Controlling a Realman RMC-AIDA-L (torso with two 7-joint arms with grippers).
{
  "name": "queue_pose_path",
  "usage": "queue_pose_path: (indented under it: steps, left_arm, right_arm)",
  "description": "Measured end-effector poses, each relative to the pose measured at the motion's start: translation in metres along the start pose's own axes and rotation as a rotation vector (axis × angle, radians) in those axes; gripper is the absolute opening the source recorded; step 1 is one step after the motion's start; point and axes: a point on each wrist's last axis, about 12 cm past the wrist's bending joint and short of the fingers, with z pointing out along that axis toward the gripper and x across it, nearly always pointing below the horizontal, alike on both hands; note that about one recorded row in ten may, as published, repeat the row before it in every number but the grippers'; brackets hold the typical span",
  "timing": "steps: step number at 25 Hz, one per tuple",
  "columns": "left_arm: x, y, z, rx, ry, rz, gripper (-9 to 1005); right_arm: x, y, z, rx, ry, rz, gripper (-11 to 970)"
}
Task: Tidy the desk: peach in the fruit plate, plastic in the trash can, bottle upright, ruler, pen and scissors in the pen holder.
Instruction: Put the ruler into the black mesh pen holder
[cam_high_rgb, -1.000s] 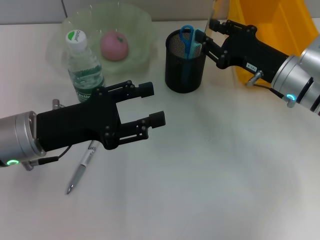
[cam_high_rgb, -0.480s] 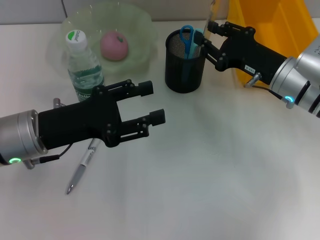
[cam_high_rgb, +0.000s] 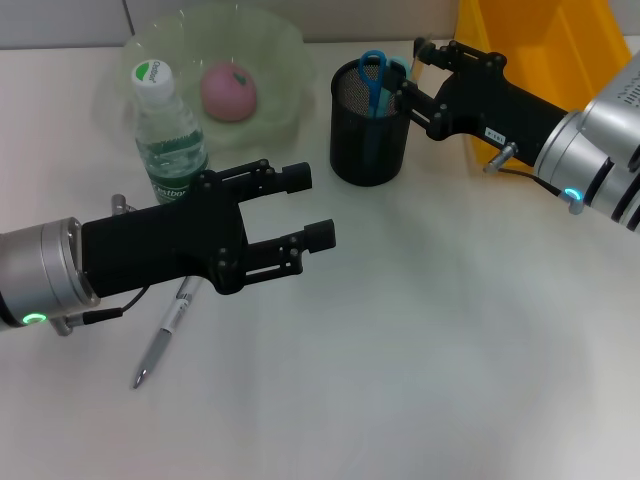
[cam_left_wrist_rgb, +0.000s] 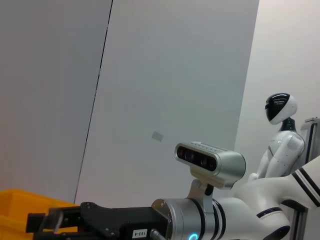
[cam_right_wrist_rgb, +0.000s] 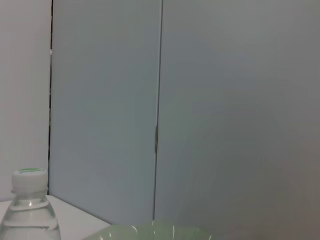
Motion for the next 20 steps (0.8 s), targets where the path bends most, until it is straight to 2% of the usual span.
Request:
queue_pose_path:
  steps: [11, 14, 15, 18, 20]
  left_arm:
    - [-0.002, 0.003, -0.002, -0.022, -0.010, 0.001, 663]
    - [-0.002, 0.004, -0.003, -0.031, -0.009, -0.007, 662]
    - [-0.002, 0.004, -0.004, -0.036, -0.007, -0.016, 662]
    - [-0.002, 0.005, -0.005, -0.048, -0.004, -0.034, 661]
    - [-0.007, 0.010, -0.009, -0.073, 0.002, -0.076, 660]
  right_arm:
    - [0.000, 0.004, -0.010, -0.014, -0.056, 0.025, 502]
    - [0.000, 0.007, -0.020, -0.011, -0.111, 0.058, 502]
    - [0.001, 0.010, -0.031, 0.000, -0.160, 0.088, 502]
    - [0.002, 0.014, -0.041, -0.004, -0.206, 0.105, 502]
    - [0.003, 0.022, -0.058, -0.019, -0.272, 0.127, 502]
